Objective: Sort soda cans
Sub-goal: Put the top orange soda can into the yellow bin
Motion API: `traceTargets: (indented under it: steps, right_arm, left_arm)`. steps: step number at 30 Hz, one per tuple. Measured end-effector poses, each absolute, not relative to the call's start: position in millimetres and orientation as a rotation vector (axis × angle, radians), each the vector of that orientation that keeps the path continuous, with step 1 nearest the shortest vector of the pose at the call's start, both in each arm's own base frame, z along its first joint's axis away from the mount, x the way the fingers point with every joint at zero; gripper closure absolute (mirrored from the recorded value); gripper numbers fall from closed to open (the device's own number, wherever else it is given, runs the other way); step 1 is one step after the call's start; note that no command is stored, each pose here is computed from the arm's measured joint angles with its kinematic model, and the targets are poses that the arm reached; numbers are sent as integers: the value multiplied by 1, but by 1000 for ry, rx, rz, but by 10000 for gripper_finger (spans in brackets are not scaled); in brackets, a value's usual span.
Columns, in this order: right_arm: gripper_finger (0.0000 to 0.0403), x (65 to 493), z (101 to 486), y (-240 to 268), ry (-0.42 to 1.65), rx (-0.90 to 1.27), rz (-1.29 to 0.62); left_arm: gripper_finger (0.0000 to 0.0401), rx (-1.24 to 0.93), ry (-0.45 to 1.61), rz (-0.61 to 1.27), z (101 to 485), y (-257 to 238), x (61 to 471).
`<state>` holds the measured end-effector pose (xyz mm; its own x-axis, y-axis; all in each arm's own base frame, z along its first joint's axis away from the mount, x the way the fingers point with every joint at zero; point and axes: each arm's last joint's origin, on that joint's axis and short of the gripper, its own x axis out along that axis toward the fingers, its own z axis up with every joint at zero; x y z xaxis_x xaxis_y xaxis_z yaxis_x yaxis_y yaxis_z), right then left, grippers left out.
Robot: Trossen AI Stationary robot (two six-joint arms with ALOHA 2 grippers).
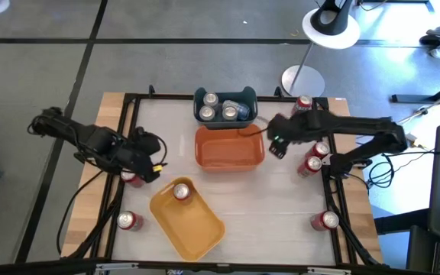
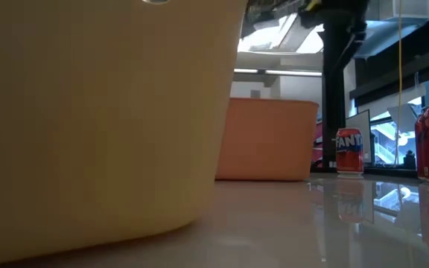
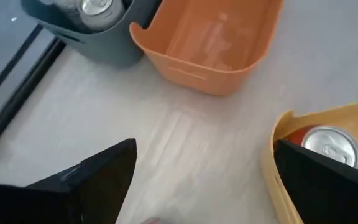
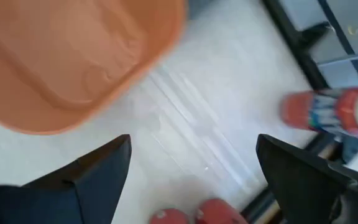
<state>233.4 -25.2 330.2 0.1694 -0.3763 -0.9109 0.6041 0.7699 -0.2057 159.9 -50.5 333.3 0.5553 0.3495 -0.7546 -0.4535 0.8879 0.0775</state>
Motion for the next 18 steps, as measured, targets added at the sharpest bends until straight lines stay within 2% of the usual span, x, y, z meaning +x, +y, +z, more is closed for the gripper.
traceTargets:
  steps: [6,13,18]
  right_arm:
    - [56,204,349,-64,1112,310,-874]
    - [56,183,348,-137,1078,371,-1063]
    - [56,173,341,-181,1033,420,-1125]
  left_arm:
    - [35,-192,766,523,310,-43,159]
    - [35,-217,711,519,297,-44,172]
    - [35,-230,686,516,296,-46,178]
